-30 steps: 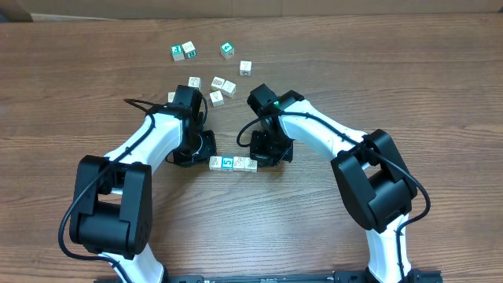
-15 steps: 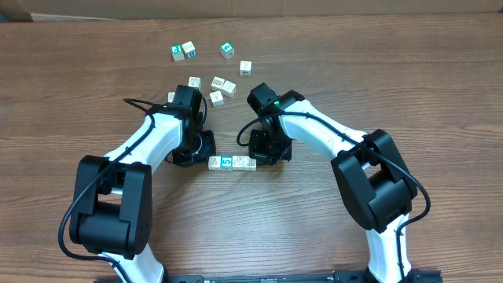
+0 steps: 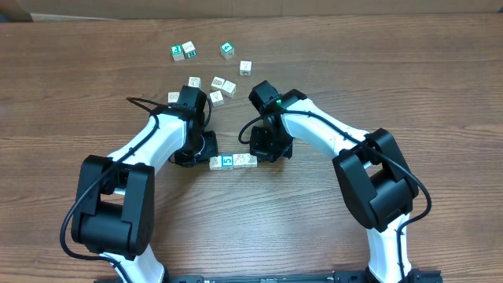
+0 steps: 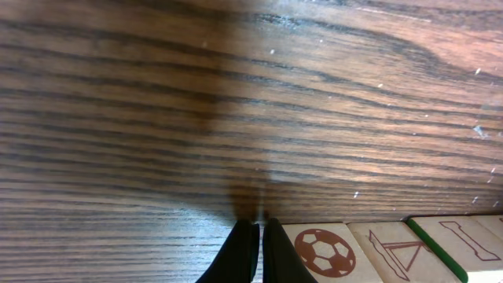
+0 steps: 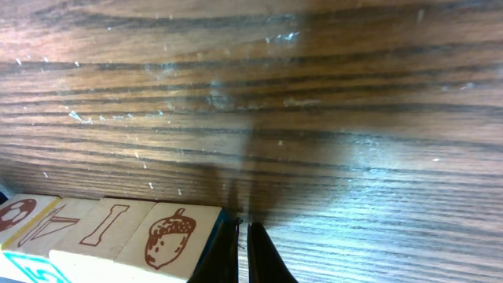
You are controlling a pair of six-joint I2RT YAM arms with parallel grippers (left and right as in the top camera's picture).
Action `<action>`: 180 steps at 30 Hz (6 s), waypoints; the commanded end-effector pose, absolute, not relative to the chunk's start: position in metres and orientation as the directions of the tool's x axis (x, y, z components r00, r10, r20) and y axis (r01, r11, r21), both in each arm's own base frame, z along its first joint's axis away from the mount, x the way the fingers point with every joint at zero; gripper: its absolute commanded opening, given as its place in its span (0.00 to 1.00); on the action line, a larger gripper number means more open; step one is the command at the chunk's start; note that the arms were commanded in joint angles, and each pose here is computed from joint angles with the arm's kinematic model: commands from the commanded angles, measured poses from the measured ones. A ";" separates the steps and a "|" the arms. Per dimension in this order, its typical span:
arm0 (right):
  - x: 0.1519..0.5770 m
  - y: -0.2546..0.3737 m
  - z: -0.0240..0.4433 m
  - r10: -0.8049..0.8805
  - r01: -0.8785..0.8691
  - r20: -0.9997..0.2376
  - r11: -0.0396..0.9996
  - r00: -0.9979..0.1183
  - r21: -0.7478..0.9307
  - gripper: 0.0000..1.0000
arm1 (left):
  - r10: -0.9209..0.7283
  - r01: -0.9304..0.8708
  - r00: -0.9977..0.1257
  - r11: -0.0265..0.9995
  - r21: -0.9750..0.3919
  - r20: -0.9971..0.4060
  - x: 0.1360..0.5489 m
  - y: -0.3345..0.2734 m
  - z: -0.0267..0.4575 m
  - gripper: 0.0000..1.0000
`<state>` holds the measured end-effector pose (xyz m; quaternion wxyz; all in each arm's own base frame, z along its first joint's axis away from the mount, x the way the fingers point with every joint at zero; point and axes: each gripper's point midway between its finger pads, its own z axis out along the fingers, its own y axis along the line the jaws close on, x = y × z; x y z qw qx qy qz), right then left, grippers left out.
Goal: Form a horizontal line
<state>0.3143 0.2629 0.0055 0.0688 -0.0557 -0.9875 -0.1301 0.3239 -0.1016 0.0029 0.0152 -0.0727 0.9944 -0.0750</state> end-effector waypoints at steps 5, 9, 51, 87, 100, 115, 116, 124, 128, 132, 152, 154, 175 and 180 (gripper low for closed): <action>0.316 0.270 0.008 0.082 0.125 0.160 0.952 -0.984 0.281 0.04 | -0.141 -0.138 -0.990 0.974 -0.179 -0.004 0.320 -0.113 0.000 0.04; 0.315 0.270 0.008 0.083 0.127 0.165 0.952 -0.983 0.278 0.04 | -0.142 -0.138 -0.990 0.975 -0.173 -0.007 0.321 -0.112 0.000 0.04; 0.350 0.151 -0.001 0.234 0.231 0.029 0.969 -0.972 -0.082 0.04 | -0.296 -0.290 -0.950 0.955 -0.067 -0.101 0.349 -0.033 0.000 0.04; 0.437 0.080 0.003 0.298 0.310 -0.223 0.951 -0.928 -0.020 1.00 | -0.336 -0.336 -0.936 0.942 -0.015 -0.105 0.346 -0.009 0.000 1.00; 0.442 0.081 0.004 0.299 0.310 -0.240 0.951 -0.924 -0.009 1.00 | -0.335 -0.338 -0.935 0.941 0.004 -0.112 0.347 -0.006 -0.001 1.00; 0.442 0.081 0.004 0.299 0.310 -0.240 0.951 -0.924 -0.009 1.00 | -0.327 -0.358 -0.924 0.922 0.146 -0.201 0.355 0.022 0.002 1.00; 0.442 0.081 0.004 0.299 0.310 -0.240 0.951 -0.924 -0.009 1.00 | -0.327 -0.356 -0.926 0.922 0.151 -0.188 0.351 0.023 0.002 1.00; 0.442 0.081 0.004 0.299 0.310 -0.240 0.951 -0.924 -0.009 1.00 | -0.332 -0.352 -0.909 0.935 0.039 -0.251 0.344 0.009 0.004 1.00; 0.442 0.081 0.004 0.299 0.310 -0.240 0.951 -0.924 -0.009 1.00 | -0.337 -0.317 -0.868 0.941 -0.116 -0.365 0.344 -0.009 -0.008 0.99; 0.442 0.081 0.004 0.299 0.310 -0.240 0.951 -0.924 -0.009 1.00 | -0.332 -0.285 -0.813 0.943 -0.170 -0.479 0.338 -0.010 -0.009 1.00; 0.442 0.081 0.004 0.299 0.310 -0.240 0.951 -0.924 -0.009 1.00 | -0.307 -0.159 -0.569 0.951 -0.264 -0.763 0.310 -0.012 0.026 1.00; 0.442 0.081 0.004 0.299 0.310 -0.240 0.951 -0.924 -0.009 1.00 | -0.308 -0.154 -0.555 0.951 -0.268 -0.773 0.305 -0.012 0.028 1.00; 0.442 0.081 0.004 0.299 0.310 -0.240 0.951 -0.924 -0.009 1.00 | -0.282 -0.126 -0.499 0.959 -0.253 -0.819 0.261 -0.008 0.043 1.00; 0.442 0.081 0.004 0.299 0.310 -0.240 0.951 -0.924 -0.009 1.00 | -0.269 -0.111 -0.475 0.963 -0.246 -0.838 0.256 -0.008 0.054 1.00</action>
